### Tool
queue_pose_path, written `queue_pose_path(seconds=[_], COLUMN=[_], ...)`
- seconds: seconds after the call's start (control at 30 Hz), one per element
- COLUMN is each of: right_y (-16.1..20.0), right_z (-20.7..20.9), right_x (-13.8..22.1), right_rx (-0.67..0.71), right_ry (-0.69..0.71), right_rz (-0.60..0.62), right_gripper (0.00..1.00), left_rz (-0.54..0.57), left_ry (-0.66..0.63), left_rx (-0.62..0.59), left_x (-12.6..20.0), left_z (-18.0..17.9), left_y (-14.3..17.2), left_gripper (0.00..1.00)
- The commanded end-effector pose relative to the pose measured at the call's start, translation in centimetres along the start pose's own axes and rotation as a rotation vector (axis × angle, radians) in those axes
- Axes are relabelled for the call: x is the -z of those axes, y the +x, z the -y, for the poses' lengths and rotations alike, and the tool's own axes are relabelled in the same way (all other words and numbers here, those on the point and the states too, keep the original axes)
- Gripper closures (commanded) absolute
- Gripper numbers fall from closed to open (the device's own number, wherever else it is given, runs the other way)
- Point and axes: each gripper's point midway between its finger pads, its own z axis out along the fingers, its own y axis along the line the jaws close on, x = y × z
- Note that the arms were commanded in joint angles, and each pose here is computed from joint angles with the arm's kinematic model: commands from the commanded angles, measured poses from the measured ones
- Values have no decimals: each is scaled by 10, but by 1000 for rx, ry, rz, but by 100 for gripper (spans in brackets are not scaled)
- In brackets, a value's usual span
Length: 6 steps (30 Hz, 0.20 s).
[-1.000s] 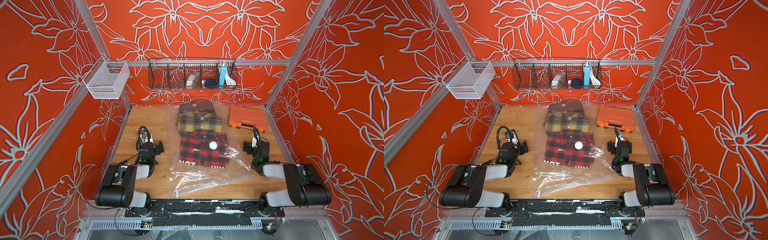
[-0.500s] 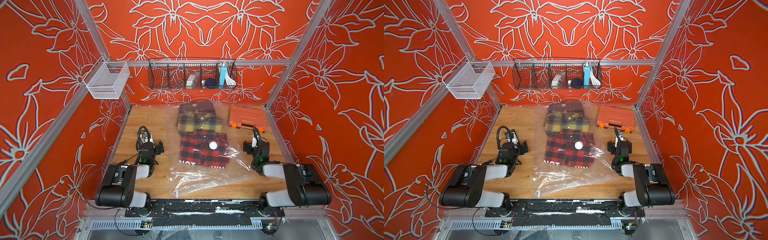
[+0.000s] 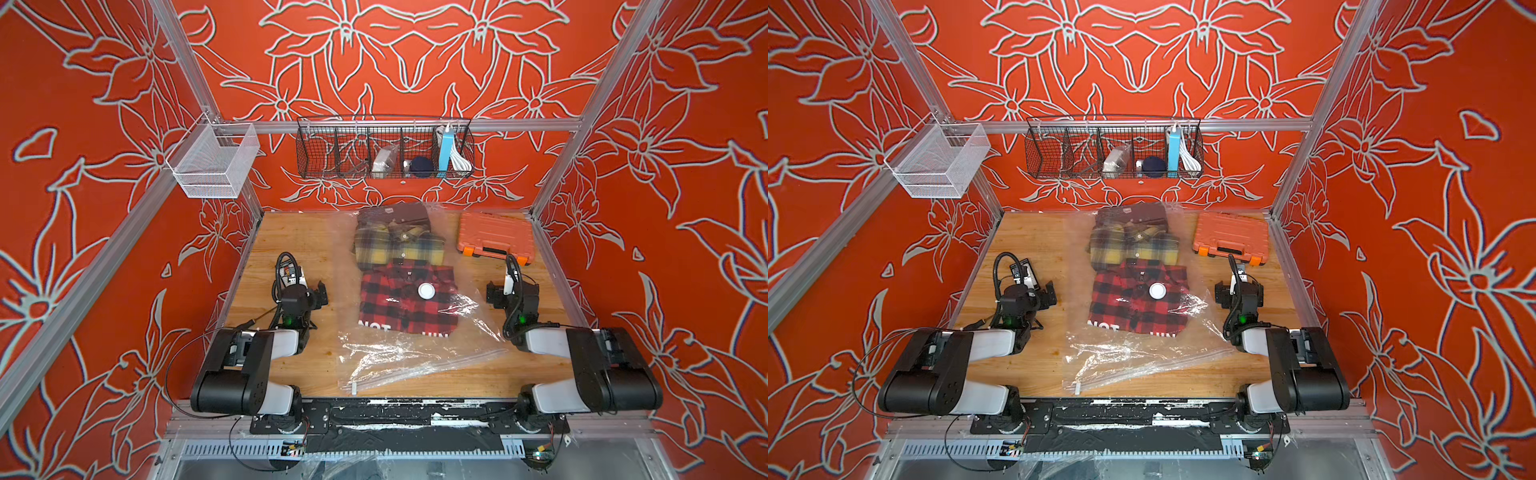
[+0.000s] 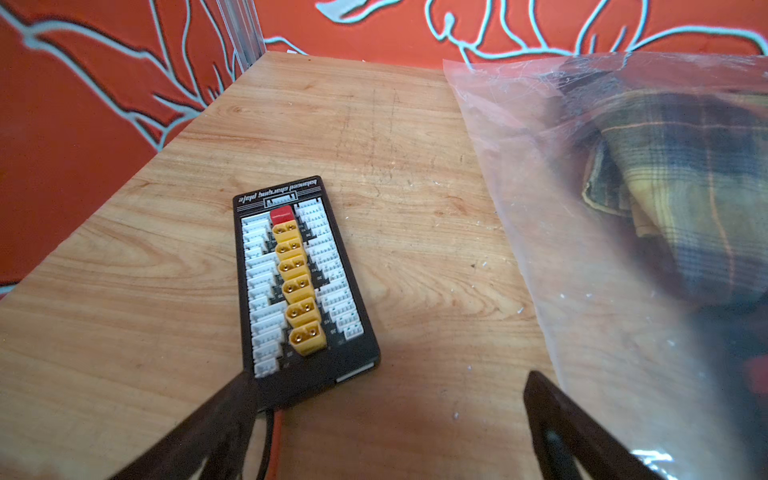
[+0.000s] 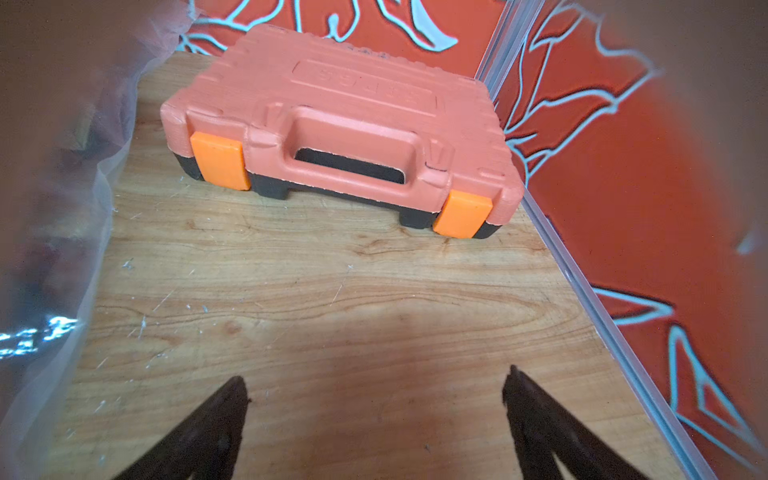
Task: Place the folded shirt into the vacuum bag
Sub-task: Reset both arms
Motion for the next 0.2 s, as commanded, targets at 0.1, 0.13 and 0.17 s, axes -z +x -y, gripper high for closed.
queue_pose_path(seconds=[0.1,0.13,0.17], right_y=[-14,-14,-14], right_z=[1,1,1], right_x=[-2,-2,-2], right_rx=[-18,-19,-18], right_ry=[-2,-1,-2], right_rz=[33,34,34], right_gripper=[2,2,2], left_rz=[34,34,33], left_ry=[40,42,46], left_rx=[-54,-52,-46], left_x=[1,1,1], left_z=[15,15,15], left_y=[-8,-8,-8], left_gripper=[1,1,1])
